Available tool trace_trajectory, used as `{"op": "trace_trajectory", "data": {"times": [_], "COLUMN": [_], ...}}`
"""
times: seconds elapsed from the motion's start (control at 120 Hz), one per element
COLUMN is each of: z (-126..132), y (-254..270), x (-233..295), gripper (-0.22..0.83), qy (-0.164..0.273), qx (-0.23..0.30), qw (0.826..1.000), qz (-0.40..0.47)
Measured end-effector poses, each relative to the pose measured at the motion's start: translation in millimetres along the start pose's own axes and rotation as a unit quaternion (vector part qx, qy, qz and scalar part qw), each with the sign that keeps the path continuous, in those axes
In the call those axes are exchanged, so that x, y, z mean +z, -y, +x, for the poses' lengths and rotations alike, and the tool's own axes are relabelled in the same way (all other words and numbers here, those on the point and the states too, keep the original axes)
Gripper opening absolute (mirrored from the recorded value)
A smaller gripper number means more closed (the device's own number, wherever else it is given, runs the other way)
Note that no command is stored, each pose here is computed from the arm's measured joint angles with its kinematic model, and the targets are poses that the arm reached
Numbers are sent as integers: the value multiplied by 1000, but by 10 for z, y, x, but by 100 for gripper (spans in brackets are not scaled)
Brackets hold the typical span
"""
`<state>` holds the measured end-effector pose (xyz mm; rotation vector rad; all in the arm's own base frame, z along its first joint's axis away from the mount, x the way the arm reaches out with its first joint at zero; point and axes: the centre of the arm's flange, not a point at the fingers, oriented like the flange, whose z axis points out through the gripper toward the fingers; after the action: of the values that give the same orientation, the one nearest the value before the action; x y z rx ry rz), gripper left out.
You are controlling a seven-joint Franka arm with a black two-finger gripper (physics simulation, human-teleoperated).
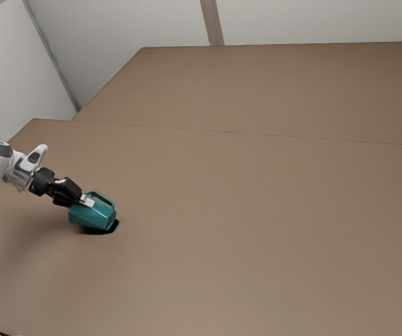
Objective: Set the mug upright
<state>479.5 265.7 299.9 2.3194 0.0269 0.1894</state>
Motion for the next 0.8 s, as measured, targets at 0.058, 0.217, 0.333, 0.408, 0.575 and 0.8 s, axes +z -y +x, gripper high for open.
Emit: {"op": "trace_trajectory", "data": {"times": [0.058, 0.217, 0.333, 0.408, 0.575, 0.8], "z": [16, 144, 258, 337, 446, 459], "y": [-38, -400, -744, -980, -1475, -2142], "x": [-12, -41, 4, 104, 233, 266], "gripper": [-9, -13, -14, -15, -15, -16], "qy": [1, 10, 22, 40, 72, 119], "qx": [5, 42, 77, 101, 147, 209], "qw": [1000, 999, 996, 993, 983, 956], "qz": [3, 19, 32, 42, 83, 170]}}
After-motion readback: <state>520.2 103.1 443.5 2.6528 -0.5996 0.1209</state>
